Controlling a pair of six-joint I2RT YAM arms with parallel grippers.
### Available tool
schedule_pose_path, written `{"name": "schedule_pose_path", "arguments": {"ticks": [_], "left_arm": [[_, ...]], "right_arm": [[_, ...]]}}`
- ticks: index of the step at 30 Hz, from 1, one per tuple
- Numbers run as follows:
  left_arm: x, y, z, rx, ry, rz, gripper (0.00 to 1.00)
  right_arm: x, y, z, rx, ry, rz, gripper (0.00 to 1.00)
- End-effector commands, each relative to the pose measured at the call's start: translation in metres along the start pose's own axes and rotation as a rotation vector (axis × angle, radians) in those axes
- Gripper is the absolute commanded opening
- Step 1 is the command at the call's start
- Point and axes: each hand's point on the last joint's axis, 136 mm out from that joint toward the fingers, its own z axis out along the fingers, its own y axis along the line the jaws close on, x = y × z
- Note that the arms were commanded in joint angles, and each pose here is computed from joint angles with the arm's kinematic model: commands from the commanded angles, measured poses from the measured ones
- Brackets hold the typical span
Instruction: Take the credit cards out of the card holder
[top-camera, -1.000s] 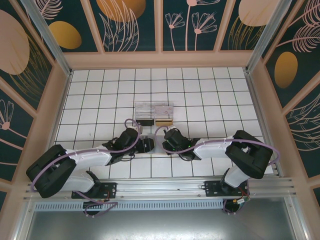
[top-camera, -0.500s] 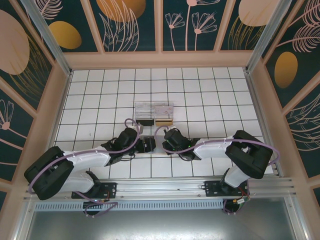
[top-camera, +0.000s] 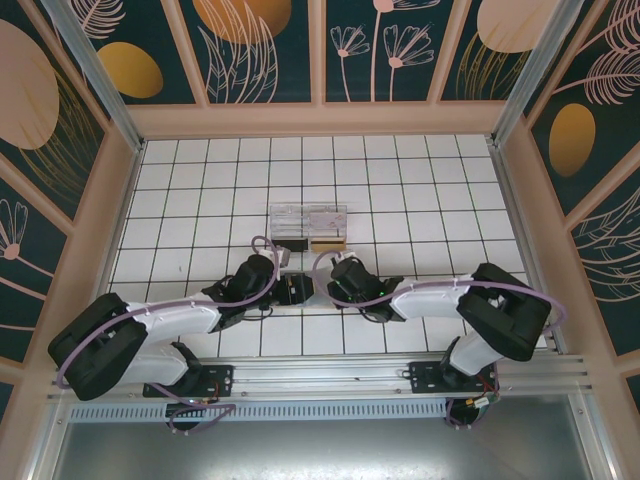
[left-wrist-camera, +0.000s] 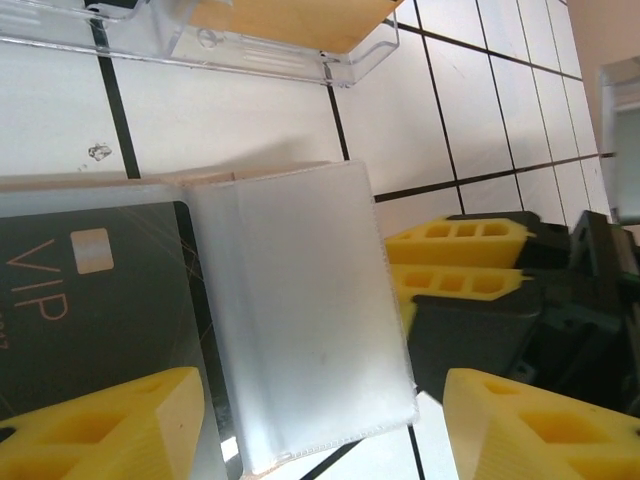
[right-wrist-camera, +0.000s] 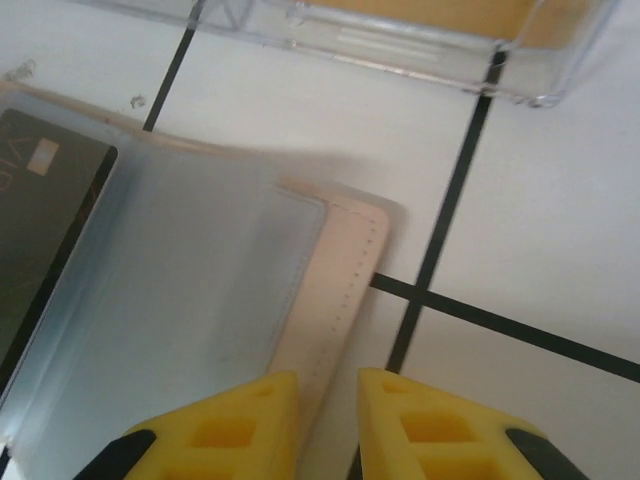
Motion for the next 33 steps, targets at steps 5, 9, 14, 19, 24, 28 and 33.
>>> {"name": "schedule_pose_path", "arguments": {"ticks": [5, 9, 14, 19, 24, 28, 33], "left_arm": [[-0.017, 0.025, -0.013, -0.16, -0.102, 0.002, 0.51], [-0.024, 0.044, -0.022, -0.287, -0.138, 0.019, 0.39], [-0.022, 0.07, -0.025, -0.412, -0.131, 0.037, 0.2], [-0.015, 0.081, -0.019, -0.435, -0.103, 0.047, 0.09], [-0.005, 0.086, -0.018, -0.417, -0.086, 0.032, 0.08], [0.0, 0.088, -0.02, -0.404, -0.086, 0.018, 0.08], [0.007, 0.088, -0.016, -0.368, -0.072, -0.006, 0.08]], "right_arm": [[-0.024, -0.009, -0.028, -0.042, -0.09, 0.133, 0.25], [-0.038, 0.009, -0.036, -0.151, -0.086, 0.189, 0.25], [-0.053, 0.037, -0.042, -0.278, -0.086, 0.22, 0.25], [-0.054, 0.066, -0.033, -0.408, -0.021, 0.251, 0.21], [-0.05, 0.082, -0.018, -0.456, 0.058, 0.285, 0.2], [-0.044, 0.083, -0.006, -0.452, 0.108, 0.312, 0.21], [-0.033, 0.083, 0.006, -0.442, 0.172, 0.34, 0.21]]}}
